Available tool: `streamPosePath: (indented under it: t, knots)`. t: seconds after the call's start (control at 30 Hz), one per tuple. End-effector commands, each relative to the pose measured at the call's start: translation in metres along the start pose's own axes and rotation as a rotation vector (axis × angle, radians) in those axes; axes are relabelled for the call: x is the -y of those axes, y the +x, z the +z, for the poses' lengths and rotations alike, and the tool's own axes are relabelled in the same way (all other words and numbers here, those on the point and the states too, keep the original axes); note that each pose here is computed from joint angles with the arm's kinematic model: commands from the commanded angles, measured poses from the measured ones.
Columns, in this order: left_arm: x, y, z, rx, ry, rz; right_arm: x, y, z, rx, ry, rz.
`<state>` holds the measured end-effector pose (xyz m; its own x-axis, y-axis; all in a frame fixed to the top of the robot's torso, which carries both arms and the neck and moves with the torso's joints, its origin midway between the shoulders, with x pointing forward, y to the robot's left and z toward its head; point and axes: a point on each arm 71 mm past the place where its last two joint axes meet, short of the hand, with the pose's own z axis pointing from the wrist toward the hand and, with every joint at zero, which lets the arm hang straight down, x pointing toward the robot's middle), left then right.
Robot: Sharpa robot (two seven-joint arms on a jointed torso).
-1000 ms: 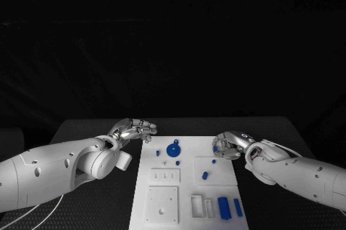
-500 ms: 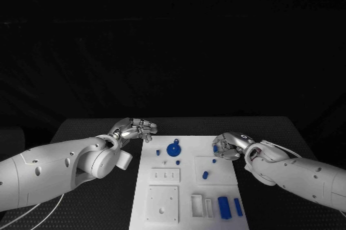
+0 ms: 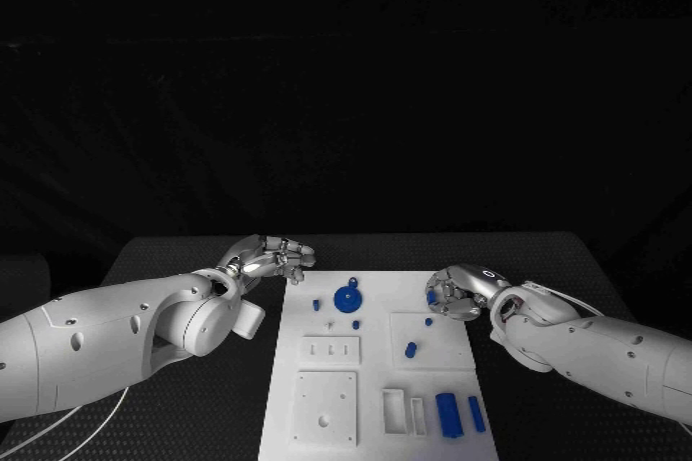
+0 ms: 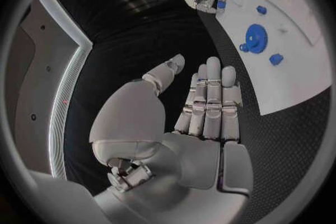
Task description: Assemble the parts on the task board
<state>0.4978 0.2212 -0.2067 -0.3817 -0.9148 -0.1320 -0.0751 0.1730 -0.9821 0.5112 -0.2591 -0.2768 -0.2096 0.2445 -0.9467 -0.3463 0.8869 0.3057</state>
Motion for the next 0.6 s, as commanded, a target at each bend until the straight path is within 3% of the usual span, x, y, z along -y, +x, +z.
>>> streamPosePath:
  t: [0.03, 0.6]
  knots:
    - [0.0014, 0.0022, 0.0001, -0.016, 0.010, -0.002, -0.0006, 0.0020, -0.0003, -0.008, -0.007, -0.003]
    - [0.0013, 0.0020, 0.0000, -0.019, 0.009, -0.003, -0.0049, 0.0012, 0.0002, 0.016, -0.015, -0.014]
